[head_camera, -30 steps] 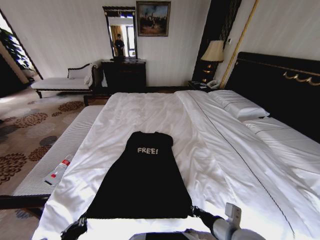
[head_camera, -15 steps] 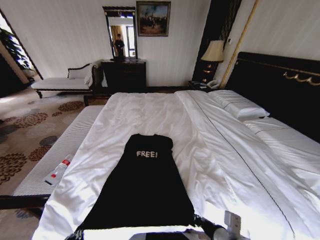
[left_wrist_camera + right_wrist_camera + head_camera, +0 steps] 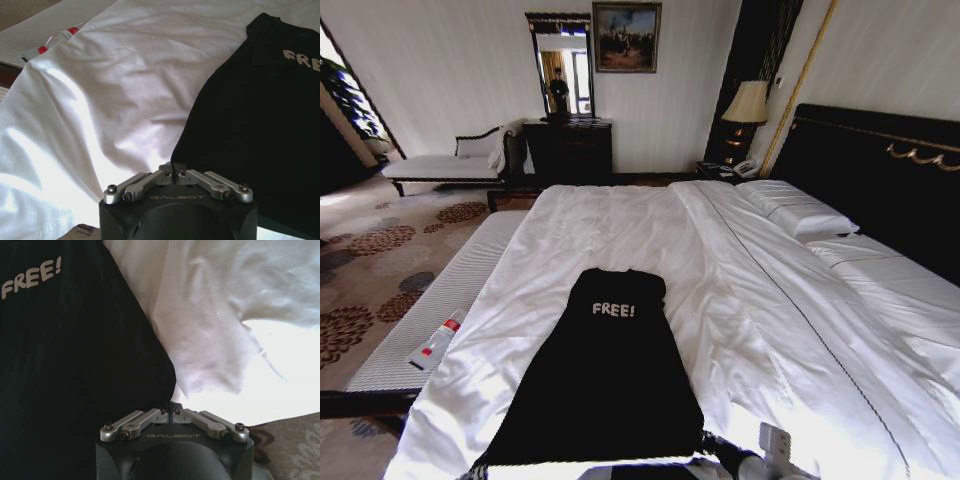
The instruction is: Fold the clothes on the bed.
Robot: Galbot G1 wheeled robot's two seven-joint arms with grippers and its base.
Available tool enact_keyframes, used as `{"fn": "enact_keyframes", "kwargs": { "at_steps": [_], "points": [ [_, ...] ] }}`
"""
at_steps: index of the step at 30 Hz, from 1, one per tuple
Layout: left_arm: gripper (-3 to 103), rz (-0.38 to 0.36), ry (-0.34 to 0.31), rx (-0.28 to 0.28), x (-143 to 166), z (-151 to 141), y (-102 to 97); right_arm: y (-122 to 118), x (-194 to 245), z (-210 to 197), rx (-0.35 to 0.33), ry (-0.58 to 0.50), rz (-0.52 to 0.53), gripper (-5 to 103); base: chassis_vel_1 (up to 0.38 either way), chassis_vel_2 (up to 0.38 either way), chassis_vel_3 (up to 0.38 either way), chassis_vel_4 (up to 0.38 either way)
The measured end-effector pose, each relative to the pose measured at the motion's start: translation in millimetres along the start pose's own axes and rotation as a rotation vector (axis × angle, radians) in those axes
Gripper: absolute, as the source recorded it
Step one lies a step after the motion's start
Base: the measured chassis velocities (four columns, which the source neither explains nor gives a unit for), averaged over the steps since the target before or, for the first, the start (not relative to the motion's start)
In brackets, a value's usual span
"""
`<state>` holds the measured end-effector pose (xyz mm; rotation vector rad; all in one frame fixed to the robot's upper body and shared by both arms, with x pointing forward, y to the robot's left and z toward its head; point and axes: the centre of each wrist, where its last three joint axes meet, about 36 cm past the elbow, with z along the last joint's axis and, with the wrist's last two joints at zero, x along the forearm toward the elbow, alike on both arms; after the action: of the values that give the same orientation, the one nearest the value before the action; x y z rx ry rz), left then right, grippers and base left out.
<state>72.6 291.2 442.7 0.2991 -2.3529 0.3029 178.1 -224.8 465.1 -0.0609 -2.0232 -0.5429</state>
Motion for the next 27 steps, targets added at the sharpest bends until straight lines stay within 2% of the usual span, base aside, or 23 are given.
{"fn": "enact_keyframes", "kwargs": {
  "at_steps": [2, 3, 4, 6, 7, 10, 13, 15, 16, 17, 18, 19, 21, 22, 23, 24, 25, 27],
  "points": [
    [0, 0.005, 0.007, 0.000, -0.6, 2.0, -2.8, 0.4, -1.0, 0.6, -0.002, 0.002, -0.002, -2, 0.000, 0.000, 0.000, 0.000],
    [0, 0.010, 0.009, -0.001, -1.2, 3.4, -5.1, 1.1, -2.5, 1.7, -0.004, 0.006, -0.003, 3, 0.000, 0.000, 0.000, 0.000],
    [0, 0.011, 0.011, 0.000, -2.1, 4.5, -7.8, 1.4, -3.8, 2.3, -0.005, 0.006, -0.002, 3, 0.000, 0.000, 0.000, 0.000],
    [0, 0.007, 0.017, 0.017, -4.6, 3.8, -11.5, 1.8, -5.5, 2.2, -0.006, 0.004, -0.001, 14, 0.000, 0.000, 0.000, 0.000],
    [0, 0.007, 0.017, 0.017, -4.6, 3.8, -11.5, 1.8, -5.5, 2.2, -0.006, 0.004, -0.001, 14, 0.000, 0.000, 0.000, 0.000],
    [16, 0.004, 0.033, 0.049, -7.2, -3.0, -12.5, 1.5, -4.5, -1.2, -0.007, -0.011, 0.003, 30, 0.000, 0.000, 0.000, 0.000],
    [22, 0.002, 0.034, 0.042, -7.8, -4.7, -11.4, 2.6, -0.1, -2.6, -0.005, -0.021, 0.003, 36, 0.000, 0.000, 0.000, 0.000],
    [32, 0.001, 0.032, 0.033, -7.5, -5.7, -10.2, 3.7, 4.7, -2.2, 0.006, -0.030, 0.014, 46, 0.000, 0.000, 0.000, 0.000],
    [32, 0.000, 0.031, 0.030, -7.4, -6.1, -9.7, 4.0, 6.5, -1.9, 0.012, -0.035, 0.021, 46, 0.000, 0.000, 0.000, 0.000],
    [43, -0.004, 0.027, 0.025, -7.5, -6.8, -8.7, 3.9, 9.1, -1.8, 0.020, -0.041, 0.033, 51, 0.000, 0.000, 0.000, 0.000],
    [43, -0.004, 0.027, 0.025, -7.5, -6.8, -8.7, 3.9, 9.1, -1.8, 0.020, -0.041, 0.033, 51, 0.000, 0.000, 0.000, 0.000],
    [43, -0.006, 0.023, 0.022, -7.5, -7.2, -8.1, 3.8, 10.5, -1.9, 0.026, -0.045, 0.040, 57, 0.000, 0.000, 0.000, 0.000],
    [54, -0.017, -0.004, 0.011, -8.7, -9.9, -4.6, 2.9, 15.5, -8.1, 0.031, -0.075, 0.048, 68, 0.000, 0.000, 0.000, 0.000],
    [59, -0.022, -0.020, 0.007, -9.8, -12.2, -3.0, 2.5, 17.0, -14.5, 0.023, -0.098, 0.035, 74, 0.000, 0.000, 0.000, 0.000],
    [59, -0.027, -0.039, 0.005, -11.2, -15.2, -1.7, 2.1, 17.6, -22.8, 0.007, -0.125, 0.006, 79, 0.000, 0.000, 0.000, 0.000],
    [59, -0.027, -0.039, 0.005, -11.2, -15.2, -1.7, 2.1, 17.6, -22.8, 0.007, -0.125, 0.006, 79, 0.000, 0.000, 0.000, 0.000],
    [66, -0.029, -0.056, 0.004, -12.1, -18.5, -1.3, 1.2, 18.2, -32.3, -0.016, -0.161, -0.036, 79, 0.000, 0.000, 0.000, 0.000],
    [76, -0.029, -0.098, 0.001, -14.0, -27.5, -1.9, -2.4, 18.8, -54.8, -0.053, -0.236, -0.118, 90, 0.000, 0.000, 0.000, 0.000]
  ]
}}
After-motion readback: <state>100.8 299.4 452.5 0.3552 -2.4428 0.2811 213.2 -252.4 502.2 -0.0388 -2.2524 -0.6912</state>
